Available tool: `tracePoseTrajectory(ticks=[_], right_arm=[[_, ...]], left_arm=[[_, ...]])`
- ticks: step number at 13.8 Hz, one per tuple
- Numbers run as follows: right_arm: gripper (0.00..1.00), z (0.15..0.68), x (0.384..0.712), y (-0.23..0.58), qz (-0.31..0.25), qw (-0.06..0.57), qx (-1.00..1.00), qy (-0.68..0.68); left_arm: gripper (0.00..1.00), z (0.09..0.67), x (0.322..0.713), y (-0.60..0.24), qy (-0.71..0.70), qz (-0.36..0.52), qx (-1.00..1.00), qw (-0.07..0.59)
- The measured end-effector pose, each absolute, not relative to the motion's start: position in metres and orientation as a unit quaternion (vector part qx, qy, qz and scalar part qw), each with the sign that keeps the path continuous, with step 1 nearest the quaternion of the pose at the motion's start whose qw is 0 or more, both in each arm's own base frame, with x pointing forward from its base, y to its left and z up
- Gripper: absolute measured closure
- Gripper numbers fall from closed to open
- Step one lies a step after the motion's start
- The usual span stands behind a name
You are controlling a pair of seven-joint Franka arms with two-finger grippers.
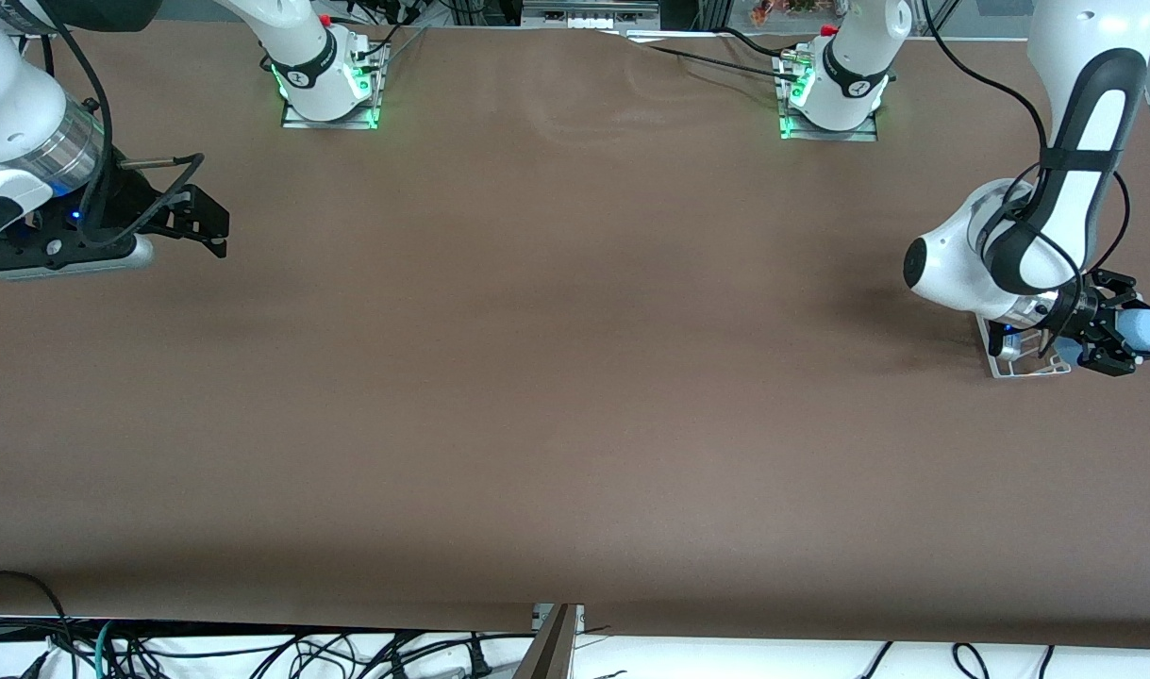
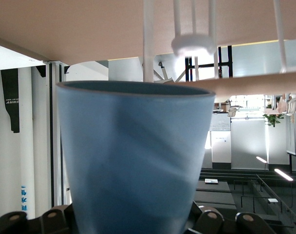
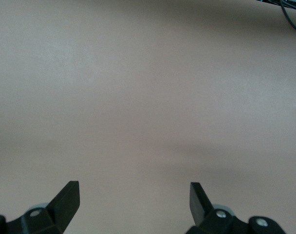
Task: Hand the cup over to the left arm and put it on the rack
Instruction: 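Lower the cup into the wire rack slot with the left gripper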
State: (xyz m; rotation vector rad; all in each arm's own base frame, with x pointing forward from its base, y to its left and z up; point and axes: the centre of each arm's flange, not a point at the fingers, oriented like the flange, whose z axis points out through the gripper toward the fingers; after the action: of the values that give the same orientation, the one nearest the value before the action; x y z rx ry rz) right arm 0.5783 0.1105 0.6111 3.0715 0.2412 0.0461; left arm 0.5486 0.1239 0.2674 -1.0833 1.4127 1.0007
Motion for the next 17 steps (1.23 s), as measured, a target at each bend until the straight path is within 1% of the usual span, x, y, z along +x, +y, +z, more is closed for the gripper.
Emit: tracePoseTrajectory(ticks=[3, 17], right_arm=[[0.00, 0.611, 0.578, 0.110, 0.015, 0.031, 0.996, 0.078], [0.00, 0.611, 0.578, 0.110, 0.016, 0.031, 0.996, 0.078]], left_arm=[[0.33, 0.266, 0.548, 0.124, 0.594, 0.418, -0.452, 0.518], [0.33, 0.220, 0.543, 0.128, 0.610, 0.408, -0.462, 0.497]])
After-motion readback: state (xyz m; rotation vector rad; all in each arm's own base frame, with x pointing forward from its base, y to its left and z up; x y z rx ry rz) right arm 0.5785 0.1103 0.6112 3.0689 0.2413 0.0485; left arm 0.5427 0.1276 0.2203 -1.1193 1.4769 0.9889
